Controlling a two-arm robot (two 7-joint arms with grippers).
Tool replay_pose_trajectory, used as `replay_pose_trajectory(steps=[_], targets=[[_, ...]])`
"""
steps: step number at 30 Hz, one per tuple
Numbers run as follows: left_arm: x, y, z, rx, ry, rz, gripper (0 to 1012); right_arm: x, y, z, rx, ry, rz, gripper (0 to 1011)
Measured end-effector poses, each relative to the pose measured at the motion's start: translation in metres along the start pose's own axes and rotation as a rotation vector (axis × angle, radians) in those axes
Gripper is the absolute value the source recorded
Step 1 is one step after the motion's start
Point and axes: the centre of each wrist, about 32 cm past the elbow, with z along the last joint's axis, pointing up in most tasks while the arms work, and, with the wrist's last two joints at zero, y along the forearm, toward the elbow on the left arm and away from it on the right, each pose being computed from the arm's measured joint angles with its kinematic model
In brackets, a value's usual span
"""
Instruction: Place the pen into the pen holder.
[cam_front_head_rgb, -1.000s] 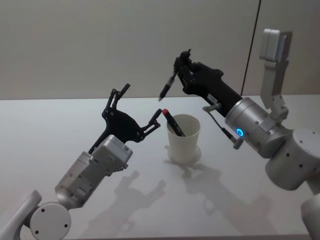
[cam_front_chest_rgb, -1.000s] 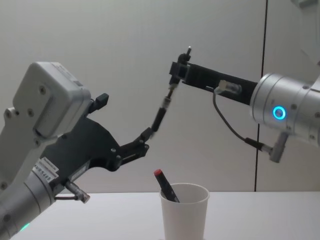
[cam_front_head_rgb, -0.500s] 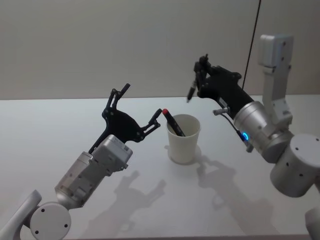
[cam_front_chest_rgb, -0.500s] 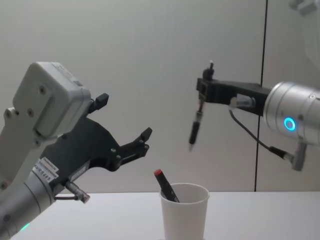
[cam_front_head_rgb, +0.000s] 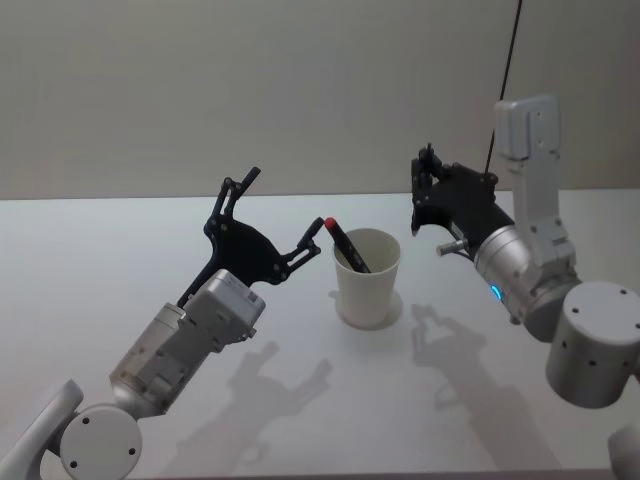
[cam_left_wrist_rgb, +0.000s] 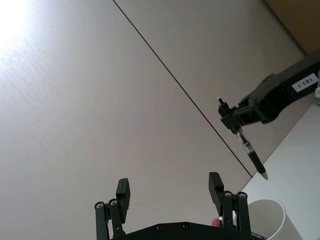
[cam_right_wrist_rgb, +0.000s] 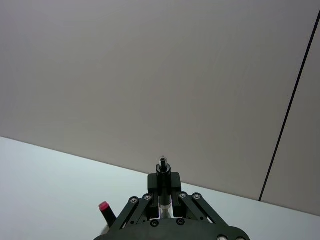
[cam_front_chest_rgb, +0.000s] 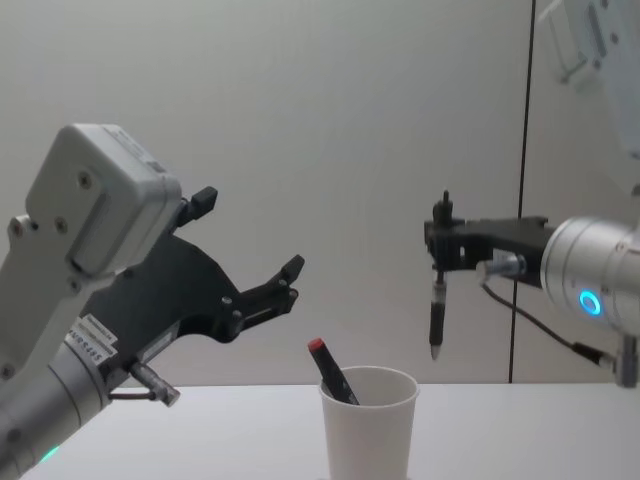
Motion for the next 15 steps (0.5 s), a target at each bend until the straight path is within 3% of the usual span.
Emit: replay_pose_trajectory(steps=[6, 15], targets=[[0.0, 0.0, 0.0, 0.0, 0.0, 0.0, 1004, 0.001, 0.002, -0.008, -0.03, -0.01, 0.005, 130], [0.0, 0.0, 0.0, 0.0, 0.0, 0.0, 1004, 0.001, 0.006, -0.015, -0.016, 0.006, 0.039, 130]])
